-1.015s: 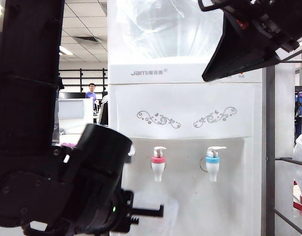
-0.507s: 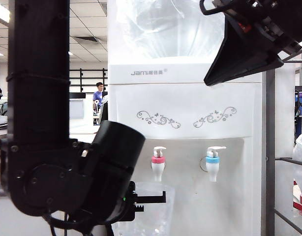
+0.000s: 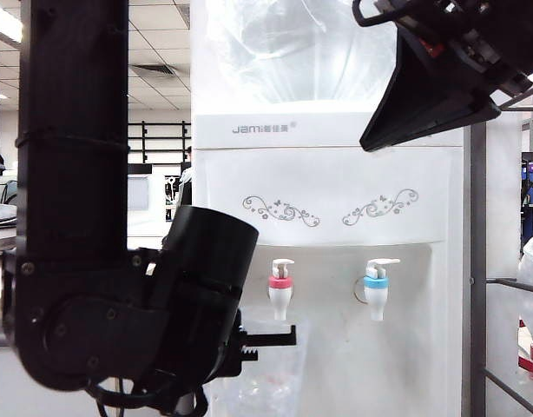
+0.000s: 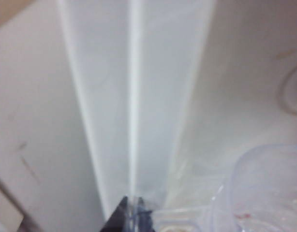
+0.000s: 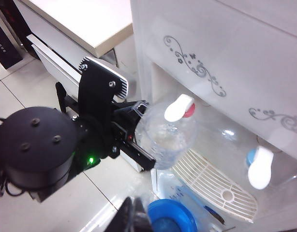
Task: Pick up the plastic mug from the left desk, go to the hot water outlet of the water dispenser, press the vertical switch to get some water, then put the mug back on the desk.
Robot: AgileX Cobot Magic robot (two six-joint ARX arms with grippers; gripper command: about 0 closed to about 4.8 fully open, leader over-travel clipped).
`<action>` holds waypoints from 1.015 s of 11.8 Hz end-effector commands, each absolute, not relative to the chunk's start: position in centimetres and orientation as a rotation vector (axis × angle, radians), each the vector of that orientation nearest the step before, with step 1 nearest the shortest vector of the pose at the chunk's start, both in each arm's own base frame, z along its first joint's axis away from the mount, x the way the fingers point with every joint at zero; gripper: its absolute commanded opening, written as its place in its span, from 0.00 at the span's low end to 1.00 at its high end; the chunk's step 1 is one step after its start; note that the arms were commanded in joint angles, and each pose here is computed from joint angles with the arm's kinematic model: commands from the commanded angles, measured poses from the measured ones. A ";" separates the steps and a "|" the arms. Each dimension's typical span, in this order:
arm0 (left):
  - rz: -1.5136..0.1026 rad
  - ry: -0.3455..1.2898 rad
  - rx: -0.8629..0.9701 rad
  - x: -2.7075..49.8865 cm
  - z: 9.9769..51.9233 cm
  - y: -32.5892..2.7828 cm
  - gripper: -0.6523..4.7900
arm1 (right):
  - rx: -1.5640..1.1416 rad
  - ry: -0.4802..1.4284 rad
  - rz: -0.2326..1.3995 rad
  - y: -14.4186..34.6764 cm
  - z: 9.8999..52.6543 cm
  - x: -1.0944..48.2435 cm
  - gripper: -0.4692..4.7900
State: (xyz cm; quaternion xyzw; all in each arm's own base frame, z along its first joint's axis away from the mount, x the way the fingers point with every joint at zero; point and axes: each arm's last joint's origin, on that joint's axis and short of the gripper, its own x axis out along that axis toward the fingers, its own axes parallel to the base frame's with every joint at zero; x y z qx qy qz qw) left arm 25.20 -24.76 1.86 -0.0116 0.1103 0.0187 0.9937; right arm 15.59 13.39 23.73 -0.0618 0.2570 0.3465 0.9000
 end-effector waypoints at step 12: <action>-0.005 0.066 -0.115 25.2 4.3 -26.0 0.11 | -0.114 0.530 0.753 19.5 21.1 22.6 0.09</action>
